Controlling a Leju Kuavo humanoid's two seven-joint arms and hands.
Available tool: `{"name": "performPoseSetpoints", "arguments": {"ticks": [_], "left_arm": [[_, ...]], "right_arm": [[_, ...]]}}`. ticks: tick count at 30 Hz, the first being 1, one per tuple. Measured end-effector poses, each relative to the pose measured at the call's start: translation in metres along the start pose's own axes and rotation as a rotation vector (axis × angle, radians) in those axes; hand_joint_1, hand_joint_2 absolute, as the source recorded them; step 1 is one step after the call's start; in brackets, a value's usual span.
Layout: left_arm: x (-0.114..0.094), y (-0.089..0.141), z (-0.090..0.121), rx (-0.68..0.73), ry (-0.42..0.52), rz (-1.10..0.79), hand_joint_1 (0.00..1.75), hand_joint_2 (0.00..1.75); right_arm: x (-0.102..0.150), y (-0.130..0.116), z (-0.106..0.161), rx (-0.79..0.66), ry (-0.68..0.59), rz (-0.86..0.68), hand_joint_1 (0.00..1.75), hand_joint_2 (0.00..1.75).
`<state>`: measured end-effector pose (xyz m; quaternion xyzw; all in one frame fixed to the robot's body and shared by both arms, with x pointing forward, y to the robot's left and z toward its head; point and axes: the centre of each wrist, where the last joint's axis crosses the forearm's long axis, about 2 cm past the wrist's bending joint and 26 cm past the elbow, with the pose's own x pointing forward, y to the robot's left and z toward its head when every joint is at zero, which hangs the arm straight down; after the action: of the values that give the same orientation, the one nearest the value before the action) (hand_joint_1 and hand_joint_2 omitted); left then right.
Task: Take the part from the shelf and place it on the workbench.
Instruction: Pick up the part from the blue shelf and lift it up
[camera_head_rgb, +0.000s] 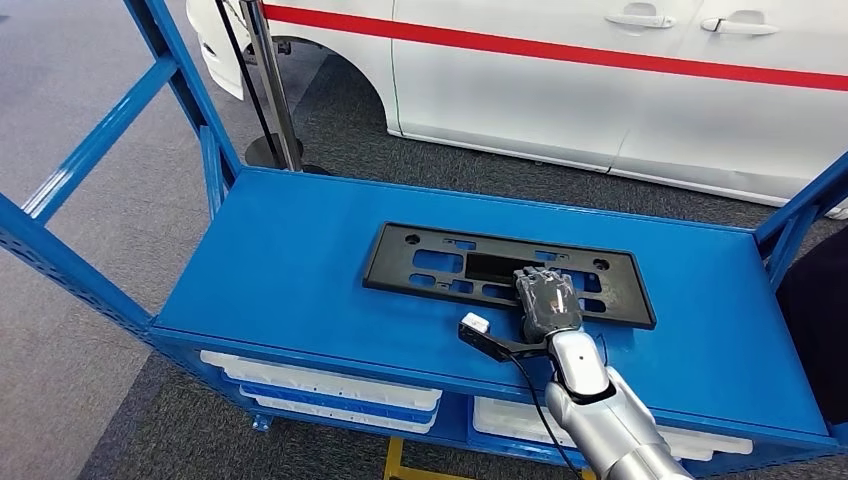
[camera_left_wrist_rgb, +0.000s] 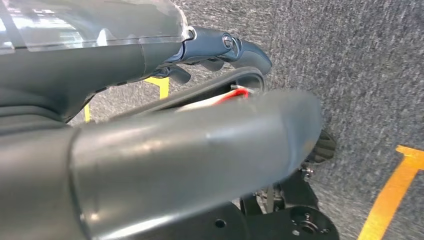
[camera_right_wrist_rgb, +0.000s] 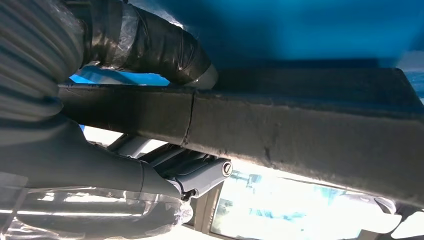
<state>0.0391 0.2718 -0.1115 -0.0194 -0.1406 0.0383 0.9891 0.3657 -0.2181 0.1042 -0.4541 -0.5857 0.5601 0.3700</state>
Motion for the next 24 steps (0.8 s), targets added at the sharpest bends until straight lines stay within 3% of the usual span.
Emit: {"name": "performPoseSetpoints", "arguments": {"ticks": [12,17,20,24], "left_arm": [[0.0,0.001,0.0,0.018,0.005,0.031,0.0,1.75],[-0.001,0.001,0.0,0.021,-0.008,0.06,0.0,1.75],[-0.002,0.001,0.0,0.024,-0.003,0.071,0.0,1.75],[-0.004,0.002,0.001,0.032,0.008,0.098,0.0,1.75]], "right_arm": [[0.0,0.001,0.003,-0.007,0.001,-0.009,1.75,1.75],[0.002,-0.004,0.011,-0.075,-0.023,-0.062,1.75,1.75],[-0.006,-0.022,0.017,-0.162,-0.053,-0.084,1.75,1.75],[-0.027,-0.063,0.024,-0.321,-0.093,-0.057,1.75,1.75]]}}
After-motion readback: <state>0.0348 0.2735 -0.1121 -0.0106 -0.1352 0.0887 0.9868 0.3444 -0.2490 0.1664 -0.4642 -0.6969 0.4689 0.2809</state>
